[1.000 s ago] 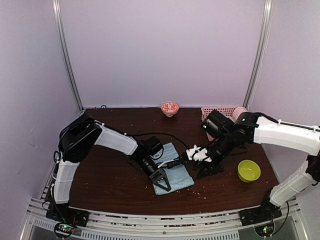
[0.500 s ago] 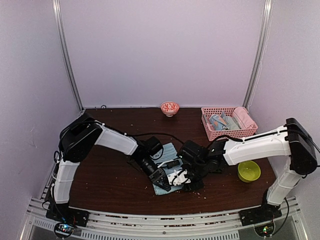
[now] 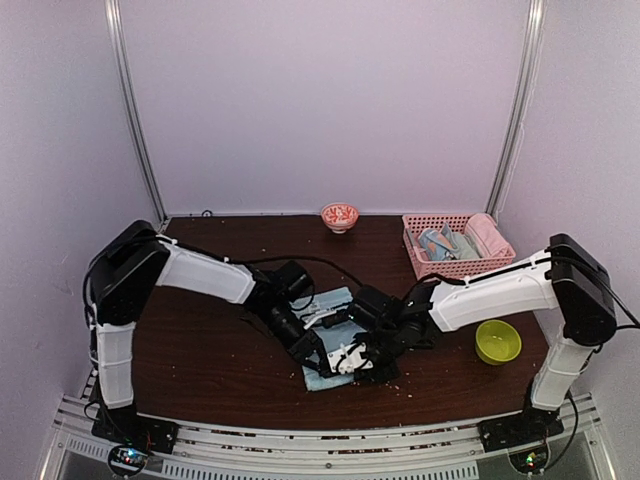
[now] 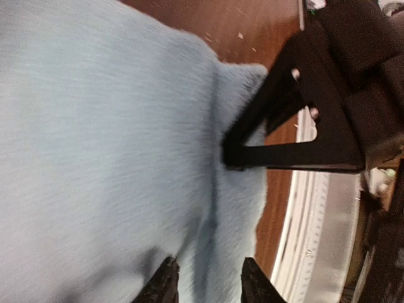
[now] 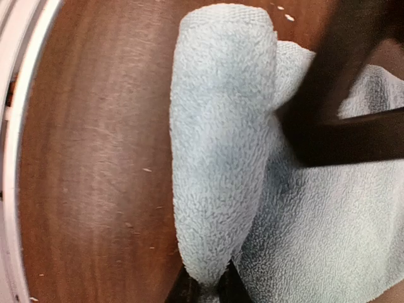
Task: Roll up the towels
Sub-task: Roll the towel at the center of the board.
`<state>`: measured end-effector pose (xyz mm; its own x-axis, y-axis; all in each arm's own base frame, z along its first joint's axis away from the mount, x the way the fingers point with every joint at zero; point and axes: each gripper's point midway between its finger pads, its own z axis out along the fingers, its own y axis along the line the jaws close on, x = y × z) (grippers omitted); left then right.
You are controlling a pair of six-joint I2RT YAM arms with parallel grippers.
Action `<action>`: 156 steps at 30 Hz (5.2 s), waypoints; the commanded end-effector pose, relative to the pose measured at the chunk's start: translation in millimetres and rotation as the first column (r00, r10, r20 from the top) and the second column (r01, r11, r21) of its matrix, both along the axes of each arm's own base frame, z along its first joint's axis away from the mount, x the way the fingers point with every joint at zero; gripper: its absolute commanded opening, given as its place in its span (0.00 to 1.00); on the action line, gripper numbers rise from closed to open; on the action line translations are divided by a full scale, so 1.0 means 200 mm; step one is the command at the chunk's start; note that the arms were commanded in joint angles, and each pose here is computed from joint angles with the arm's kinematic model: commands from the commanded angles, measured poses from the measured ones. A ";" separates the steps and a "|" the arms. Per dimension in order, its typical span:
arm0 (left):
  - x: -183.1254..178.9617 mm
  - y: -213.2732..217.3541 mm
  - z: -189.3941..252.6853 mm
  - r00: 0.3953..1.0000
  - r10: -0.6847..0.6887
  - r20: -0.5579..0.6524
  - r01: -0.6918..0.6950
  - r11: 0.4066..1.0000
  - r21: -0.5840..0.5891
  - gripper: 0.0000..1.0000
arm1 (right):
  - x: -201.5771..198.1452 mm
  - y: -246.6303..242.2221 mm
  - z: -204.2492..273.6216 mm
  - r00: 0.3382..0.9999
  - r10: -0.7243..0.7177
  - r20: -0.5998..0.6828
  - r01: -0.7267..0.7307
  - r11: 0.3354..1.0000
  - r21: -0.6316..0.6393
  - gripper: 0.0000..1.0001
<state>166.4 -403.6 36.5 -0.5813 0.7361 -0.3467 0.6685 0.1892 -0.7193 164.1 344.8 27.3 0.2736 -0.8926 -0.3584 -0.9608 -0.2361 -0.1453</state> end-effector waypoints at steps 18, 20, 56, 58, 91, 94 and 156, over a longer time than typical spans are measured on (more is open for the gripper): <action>0.03 0.12 0.72 0.457 0.155 0.876 -0.108 0.987 -0.119 0.41 | 0.04 -0.12 -0.20 0.548 -0.459 -0.699 0.153 0.877 -0.456 0.00; -0.02 0.05 0.60 0.459 0.051 0.887 -0.063 0.998 -0.024 0.41 | 0.05 -0.12 -0.22 0.548 -0.473 -0.690 0.164 0.869 -0.466 0.00; -0.28 -0.11 -0.08 0.791 -0.256 0.556 0.188 0.966 0.176 0.00 | 0.41 -0.12 0.58 0.710 -0.325 -0.625 0.359 0.930 -0.076 0.30; -0.27 -0.10 -0.08 0.866 -0.217 0.451 0.178 0.976 0.128 0.01 | 0.49 -0.16 0.76 0.750 -0.321 -0.579 0.411 0.911 0.027 0.30; -0.19 0.00 -0.26 0.994 -0.051 -0.098 0.048 0.998 -0.026 0.08 | -0.03 -0.01 0.21 0.977 -0.039 0.211 0.032 0.999 0.035 0.53; -0.19 0.00 -0.27 0.994 -0.051 -0.100 0.049 0.999 -0.022 0.08 | -0.02 0.01 0.13 0.977 -0.024 0.212 0.021 1.000 0.018 0.52; -0.22 -0.16 -0.04 0.706 -0.248 0.664 0.147 0.968 0.205 0.00 | 0.18 -0.06 0.22 0.671 -0.253 -0.697 0.166 0.967 -0.191 0.33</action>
<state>139.7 -429.1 34.7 -0.0232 0.8803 -0.4739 0.9924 0.0774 0.0952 172.0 337.1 32.8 -0.2987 -0.9463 -0.1235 -0.6347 0.1004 0.7662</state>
